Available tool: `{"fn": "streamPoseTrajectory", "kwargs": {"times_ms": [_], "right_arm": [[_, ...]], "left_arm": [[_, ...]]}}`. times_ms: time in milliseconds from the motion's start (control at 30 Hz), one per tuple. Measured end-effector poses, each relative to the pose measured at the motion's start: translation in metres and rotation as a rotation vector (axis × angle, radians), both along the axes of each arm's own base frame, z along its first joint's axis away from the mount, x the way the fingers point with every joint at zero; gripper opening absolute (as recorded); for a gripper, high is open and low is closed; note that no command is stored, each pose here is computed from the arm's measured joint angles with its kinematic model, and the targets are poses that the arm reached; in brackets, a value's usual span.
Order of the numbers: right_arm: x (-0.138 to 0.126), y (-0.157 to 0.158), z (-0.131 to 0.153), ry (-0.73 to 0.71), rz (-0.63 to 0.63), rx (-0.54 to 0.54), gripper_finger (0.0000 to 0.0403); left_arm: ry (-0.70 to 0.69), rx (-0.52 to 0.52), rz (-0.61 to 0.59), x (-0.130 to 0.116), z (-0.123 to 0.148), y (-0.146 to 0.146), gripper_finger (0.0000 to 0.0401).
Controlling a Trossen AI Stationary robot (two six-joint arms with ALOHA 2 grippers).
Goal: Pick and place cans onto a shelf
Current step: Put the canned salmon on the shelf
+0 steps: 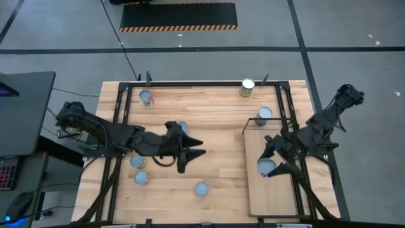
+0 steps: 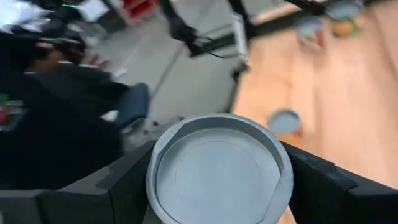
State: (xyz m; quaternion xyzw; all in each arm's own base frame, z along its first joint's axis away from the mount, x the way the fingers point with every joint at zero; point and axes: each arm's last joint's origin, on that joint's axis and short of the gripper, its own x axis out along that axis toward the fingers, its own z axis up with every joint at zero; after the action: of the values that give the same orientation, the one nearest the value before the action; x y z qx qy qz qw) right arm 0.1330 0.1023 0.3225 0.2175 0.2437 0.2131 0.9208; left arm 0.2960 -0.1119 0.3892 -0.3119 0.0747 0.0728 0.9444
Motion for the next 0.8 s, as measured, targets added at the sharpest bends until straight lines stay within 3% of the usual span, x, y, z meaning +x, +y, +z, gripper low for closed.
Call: {"fn": "streamPoseTrajectory", "kwargs": {"times_ms": [333,567,800], "right_arm": [[-0.019,0.006,-0.075,0.084,-0.439,-0.181,0.0307],[-0.025,-0.009,-0.13,0.119,-0.584,-0.323,0.0307],[-0.026,-0.029,-0.166,0.143,-0.742,-0.424,0.0307]], "left_arm": [[0.065,0.018,-0.027,0.019,-0.027,-0.022,0.0219],[0.117,0.07,-0.077,0.027,-0.048,-0.044,0.0219],[0.149,0.084,-0.08,0.034,-0.061,-0.051,0.0219]]}}
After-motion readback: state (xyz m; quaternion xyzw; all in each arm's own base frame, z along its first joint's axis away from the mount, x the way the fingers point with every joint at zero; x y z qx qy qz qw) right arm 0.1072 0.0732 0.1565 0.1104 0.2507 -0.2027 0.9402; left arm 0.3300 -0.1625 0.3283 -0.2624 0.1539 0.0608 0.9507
